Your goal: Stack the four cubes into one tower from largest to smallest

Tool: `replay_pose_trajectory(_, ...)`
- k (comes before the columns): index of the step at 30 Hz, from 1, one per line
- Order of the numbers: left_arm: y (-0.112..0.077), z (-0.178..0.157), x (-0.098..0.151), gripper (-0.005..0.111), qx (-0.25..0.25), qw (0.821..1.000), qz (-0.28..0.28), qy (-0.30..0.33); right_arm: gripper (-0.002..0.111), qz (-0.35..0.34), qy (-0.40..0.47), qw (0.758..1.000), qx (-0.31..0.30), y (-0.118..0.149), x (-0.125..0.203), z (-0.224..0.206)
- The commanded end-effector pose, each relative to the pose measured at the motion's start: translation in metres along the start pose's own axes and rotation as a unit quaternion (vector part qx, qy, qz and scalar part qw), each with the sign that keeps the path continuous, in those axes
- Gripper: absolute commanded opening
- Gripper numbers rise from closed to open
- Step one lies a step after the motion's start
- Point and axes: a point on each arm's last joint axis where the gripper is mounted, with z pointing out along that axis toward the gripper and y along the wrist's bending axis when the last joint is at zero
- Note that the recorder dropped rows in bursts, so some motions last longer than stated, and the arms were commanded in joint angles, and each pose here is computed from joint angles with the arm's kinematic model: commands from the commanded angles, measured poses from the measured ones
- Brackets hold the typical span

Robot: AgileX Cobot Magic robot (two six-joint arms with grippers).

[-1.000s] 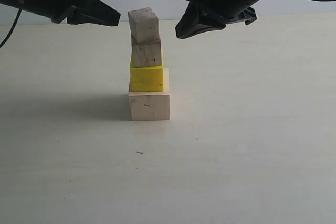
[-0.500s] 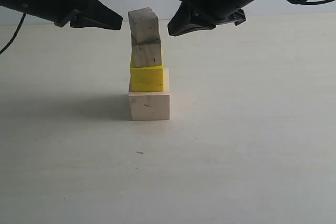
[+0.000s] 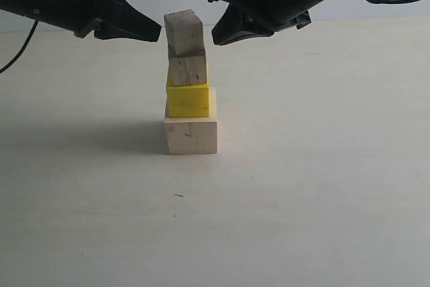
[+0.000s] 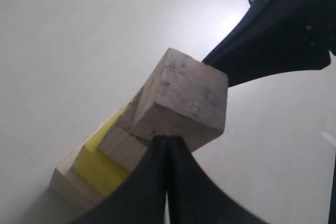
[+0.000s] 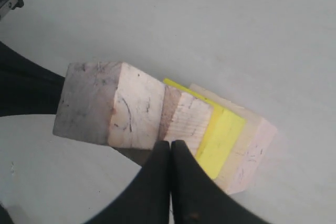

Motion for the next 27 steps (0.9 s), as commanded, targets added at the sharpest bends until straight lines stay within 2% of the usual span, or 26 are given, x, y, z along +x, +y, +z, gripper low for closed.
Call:
replay_pose_trajectory(1,-0.0002,-0.0010,-0.0032,0.000,0.003,1.000,0.004,-0.010,0.000,-0.015,-0.005,1.000,-0.001,-0.0013,-0.0012,-0.0015)
replay_pose_trajectory(27,0.0010,0.0009,-0.0040,0.000,0.007,1.000,0.016,-0.020,0.000,-0.072,-0.003,0.997,-0.032,0.0045,-0.0004,-0.0017)
